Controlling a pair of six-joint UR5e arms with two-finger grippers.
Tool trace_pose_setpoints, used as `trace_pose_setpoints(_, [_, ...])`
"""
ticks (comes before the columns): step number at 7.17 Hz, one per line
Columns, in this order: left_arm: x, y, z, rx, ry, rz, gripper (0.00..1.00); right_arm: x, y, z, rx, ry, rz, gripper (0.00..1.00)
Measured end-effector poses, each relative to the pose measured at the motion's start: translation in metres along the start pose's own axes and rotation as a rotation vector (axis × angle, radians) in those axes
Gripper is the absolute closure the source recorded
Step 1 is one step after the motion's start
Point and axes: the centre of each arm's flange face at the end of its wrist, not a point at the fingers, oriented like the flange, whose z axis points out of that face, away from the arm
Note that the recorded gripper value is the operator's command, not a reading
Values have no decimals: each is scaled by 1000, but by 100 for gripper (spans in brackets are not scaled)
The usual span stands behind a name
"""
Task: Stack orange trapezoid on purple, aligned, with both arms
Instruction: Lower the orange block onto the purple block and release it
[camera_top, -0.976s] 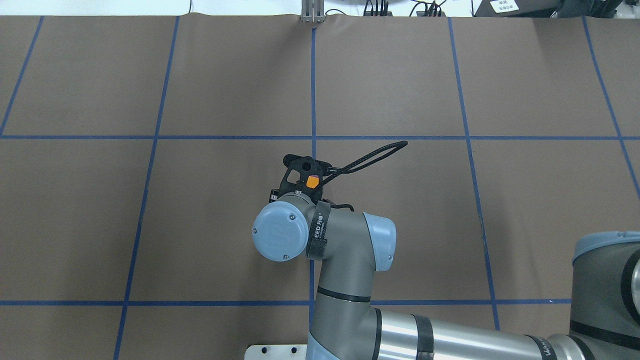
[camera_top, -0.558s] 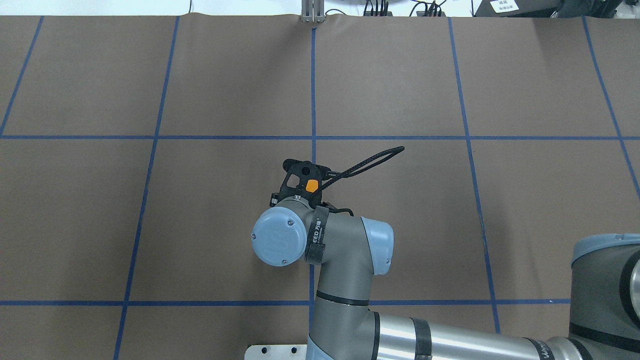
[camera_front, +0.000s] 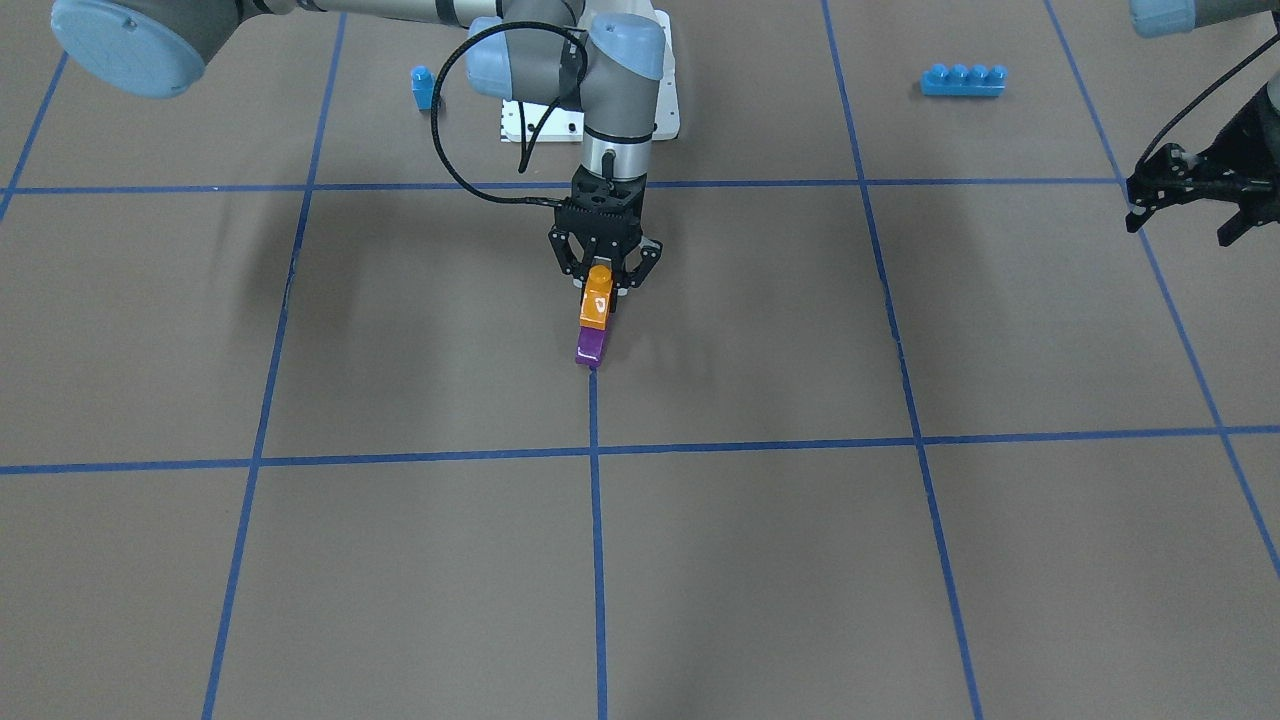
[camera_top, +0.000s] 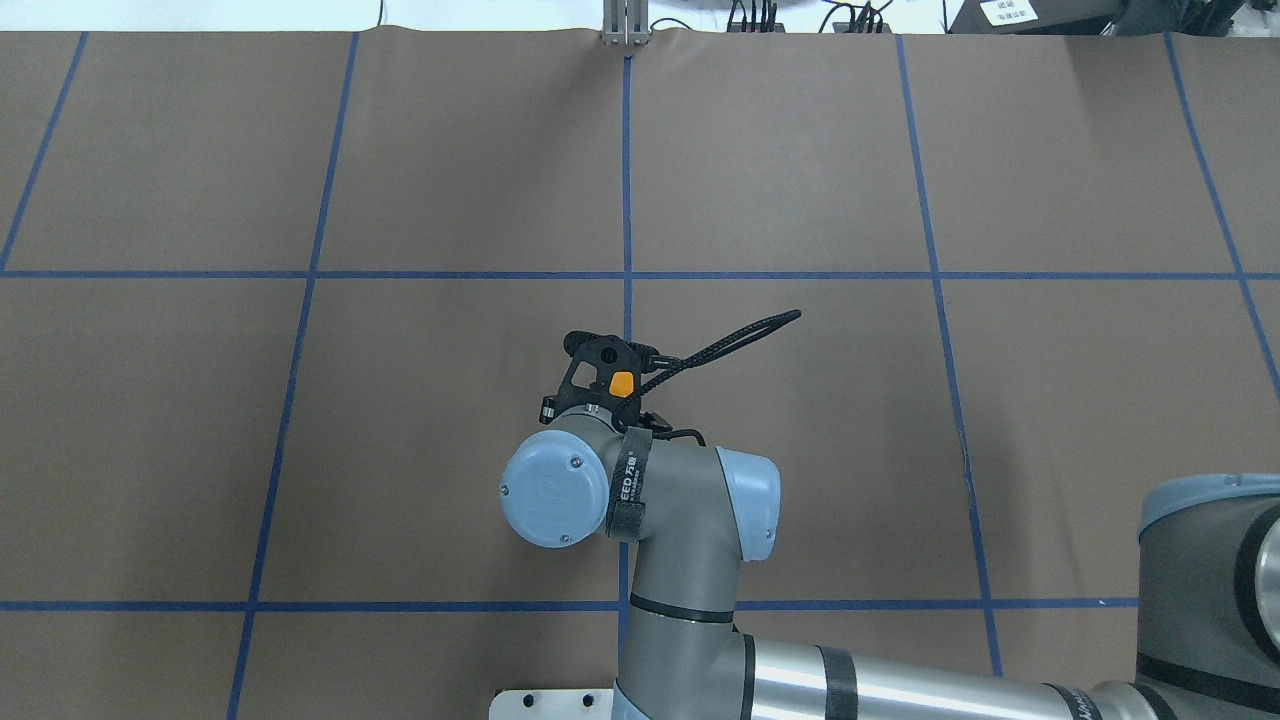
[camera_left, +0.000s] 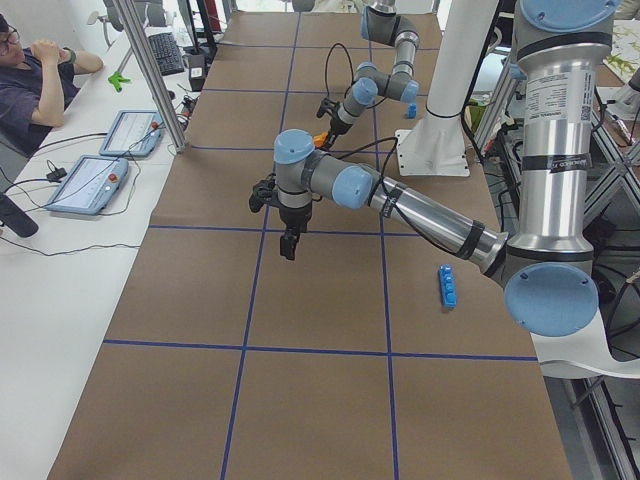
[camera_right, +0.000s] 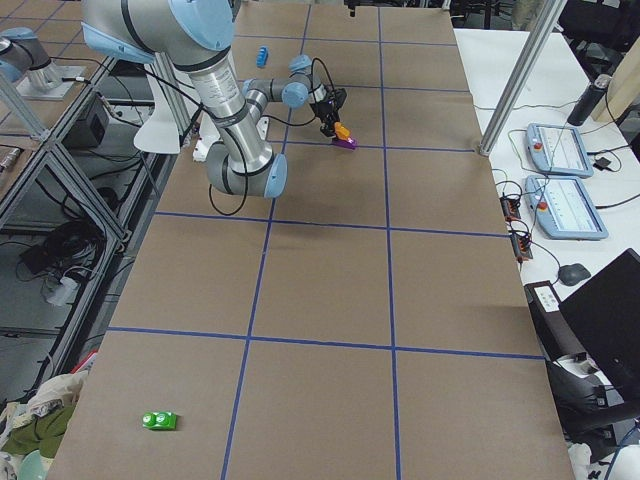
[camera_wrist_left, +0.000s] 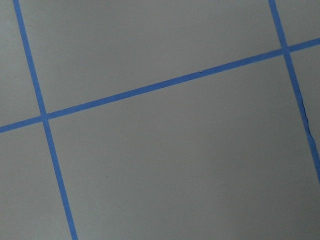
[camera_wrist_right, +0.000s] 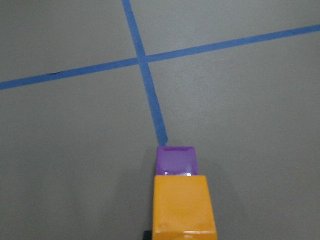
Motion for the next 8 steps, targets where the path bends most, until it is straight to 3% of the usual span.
trace_pose_setpoints(1, [0, 0, 0, 0, 0, 1, 0, -1, 0, 0, 0, 0, 0, 69])
trace_pose_setpoints(2, [0, 0, 0, 1, 0, 1, 0, -1, 0, 0, 0, -1, -4, 1])
trace_pose_setpoints(6, [1, 0, -1, 1, 1, 2, 0, 0, 1, 0, -6, 0, -17, 0])
trace_pose_setpoints(8, [2, 1, -2, 3, 4, 3, 0, 0, -5, -14, -23, -23, -29, 0])
